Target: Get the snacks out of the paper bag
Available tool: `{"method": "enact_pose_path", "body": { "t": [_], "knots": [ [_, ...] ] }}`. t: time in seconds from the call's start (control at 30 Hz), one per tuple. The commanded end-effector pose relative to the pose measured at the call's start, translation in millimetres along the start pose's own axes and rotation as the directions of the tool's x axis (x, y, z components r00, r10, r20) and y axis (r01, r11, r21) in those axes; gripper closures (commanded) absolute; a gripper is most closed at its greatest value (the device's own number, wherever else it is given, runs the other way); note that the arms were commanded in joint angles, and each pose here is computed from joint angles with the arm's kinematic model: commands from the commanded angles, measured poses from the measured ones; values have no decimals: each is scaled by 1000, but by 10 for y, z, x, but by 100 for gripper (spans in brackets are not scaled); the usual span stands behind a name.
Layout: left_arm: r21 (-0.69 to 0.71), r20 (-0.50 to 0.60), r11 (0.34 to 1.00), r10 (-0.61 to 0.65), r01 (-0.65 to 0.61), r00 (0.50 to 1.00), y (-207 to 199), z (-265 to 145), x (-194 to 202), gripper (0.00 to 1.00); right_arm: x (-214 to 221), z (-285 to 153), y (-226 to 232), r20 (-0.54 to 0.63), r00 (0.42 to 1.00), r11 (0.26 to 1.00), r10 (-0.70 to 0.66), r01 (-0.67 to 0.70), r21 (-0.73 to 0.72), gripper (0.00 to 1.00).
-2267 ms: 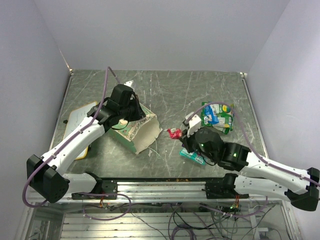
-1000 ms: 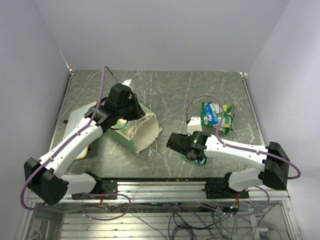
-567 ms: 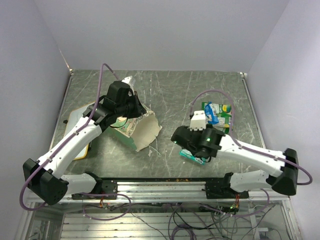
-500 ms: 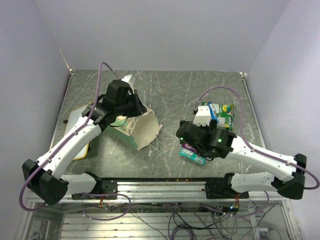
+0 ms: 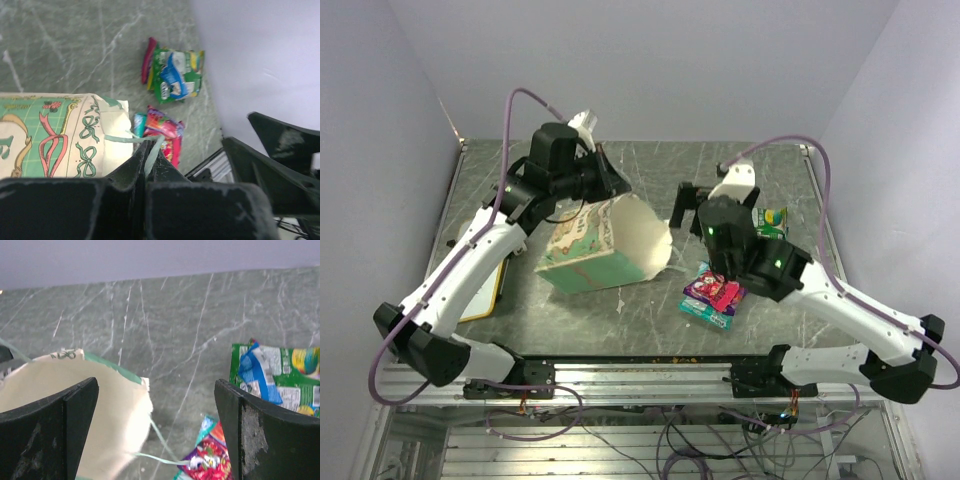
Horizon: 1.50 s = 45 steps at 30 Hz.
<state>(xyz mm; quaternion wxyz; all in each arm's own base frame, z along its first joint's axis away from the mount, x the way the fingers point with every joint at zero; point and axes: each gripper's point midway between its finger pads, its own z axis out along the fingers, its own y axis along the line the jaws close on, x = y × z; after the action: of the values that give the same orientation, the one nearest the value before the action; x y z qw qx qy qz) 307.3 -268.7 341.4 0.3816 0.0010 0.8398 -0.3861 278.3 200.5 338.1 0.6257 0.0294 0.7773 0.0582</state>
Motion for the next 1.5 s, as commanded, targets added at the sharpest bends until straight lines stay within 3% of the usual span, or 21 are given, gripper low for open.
{"method": "enact_pose_path", "body": {
  "t": [0.0, 0.17, 0.47, 0.67, 0.87, 1.0, 1.1, 1.3, 1.47],
  "knots": [
    [131, 63, 991, -14, 5, 998, -454, -62, -426, 93, -453, 149, 84, 84, 996, 1000, -12, 13, -18, 0],
    [57, 103, 998, -35, 30, 994, -232, -62, -510, 93, -716, 77, 93, 132, 990, 998, 53, -47, -48, 0],
    [-97, -3, 989, -113, 112, 994, 625, -196, 365, 93, -736, -27, -54, 107, 991, 997, 77, -75, -20, 0],
    [-158, -4, 983, -94, 92, 996, 801, -309, 476, 89, -712, -4, -43, 94, 994, 999, 54, -53, -12, 0],
    [-133, -2, 989, -69, 68, 998, 687, -283, 348, 72, -705, 31, 13, 90, 995, 999, 31, -29, -21, 0],
    [-129, 5, 990, -51, 51, 999, 637, -328, 287, 40, -670, 55, 21, 82, 996, 1000, 25, -24, -16, 0],
    [-164, 0, 986, -40, 39, 999, 667, -407, 280, 1, -646, 66, 40, 70, 997, 999, 37, -37, -14, 0],
    [-270, 17, 963, -7, 12, 1000, 801, -684, 263, 0, -607, 120, 100, 32, 999, 1000, -2, 2, -3, 0],
    [-351, 122, 936, 64, -17, 990, 715, -1038, -132, 1, -761, 59, 51, 44, 999, 1000, -30, 29, 6, 0]
  ]
}}
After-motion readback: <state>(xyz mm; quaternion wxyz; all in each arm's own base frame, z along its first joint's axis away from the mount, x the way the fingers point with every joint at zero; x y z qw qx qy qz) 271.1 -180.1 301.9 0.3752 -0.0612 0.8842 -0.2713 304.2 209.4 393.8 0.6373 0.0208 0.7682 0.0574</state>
